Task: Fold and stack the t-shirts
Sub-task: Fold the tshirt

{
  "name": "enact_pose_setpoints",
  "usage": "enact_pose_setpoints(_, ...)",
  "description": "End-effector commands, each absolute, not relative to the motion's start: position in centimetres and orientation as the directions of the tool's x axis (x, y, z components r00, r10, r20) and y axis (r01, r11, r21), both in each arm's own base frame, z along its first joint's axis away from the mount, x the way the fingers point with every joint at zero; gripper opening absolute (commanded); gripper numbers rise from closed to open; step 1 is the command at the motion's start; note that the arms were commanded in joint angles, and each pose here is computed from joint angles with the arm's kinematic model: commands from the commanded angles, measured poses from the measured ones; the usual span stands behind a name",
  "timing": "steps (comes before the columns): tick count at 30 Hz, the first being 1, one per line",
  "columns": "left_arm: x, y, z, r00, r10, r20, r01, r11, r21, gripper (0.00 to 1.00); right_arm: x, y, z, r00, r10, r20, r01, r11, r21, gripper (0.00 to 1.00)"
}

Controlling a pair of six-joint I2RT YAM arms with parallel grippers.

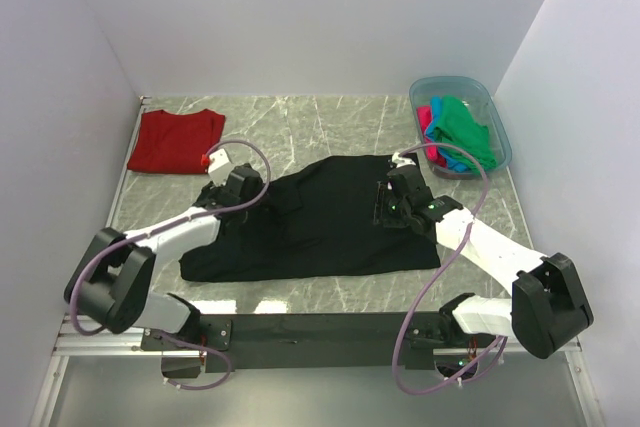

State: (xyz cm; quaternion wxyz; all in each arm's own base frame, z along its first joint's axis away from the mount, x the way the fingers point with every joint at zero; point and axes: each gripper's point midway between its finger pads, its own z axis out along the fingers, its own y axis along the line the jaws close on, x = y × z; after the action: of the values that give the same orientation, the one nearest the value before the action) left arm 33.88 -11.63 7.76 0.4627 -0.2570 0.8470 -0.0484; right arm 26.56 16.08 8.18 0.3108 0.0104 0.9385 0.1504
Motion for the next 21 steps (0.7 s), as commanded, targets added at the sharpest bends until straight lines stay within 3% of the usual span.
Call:
enact_pose_setpoints(1,35.9,-13.0,9.7,-0.427,-0.527,-0.734,-0.371,0.843,-0.389,0.86,27.3,16.7,8.8,-0.782,0.108,-0.613,-0.101,0.950,0.296,0.45)
enact_pose_setpoints(5,36.3,-13.3,8.2,-0.481,-0.492,-0.725,-0.372,0.864,-0.340,0.86,27.2,16.7,8.3,-0.788,0.102,-0.607,-0.102,0.951,0.293,0.45)
enact_pose_setpoints(15,31.2,-11.7,4.5,-0.576,-0.476,-0.665,-0.389,0.875,-0.289,0.82,27.4,16.6,7.9,-0.793,0.084,-0.604,-0.107,0.956,0.274,0.45)
enact_pose_setpoints(21,29.3,-10.0,5.8,-0.549,-0.490,-0.677,-0.417,0.863,-0.286,0.79,27.3,16.4,7.7,-0.794,0.083,-0.602,-0.104,0.958,0.269,0.45)
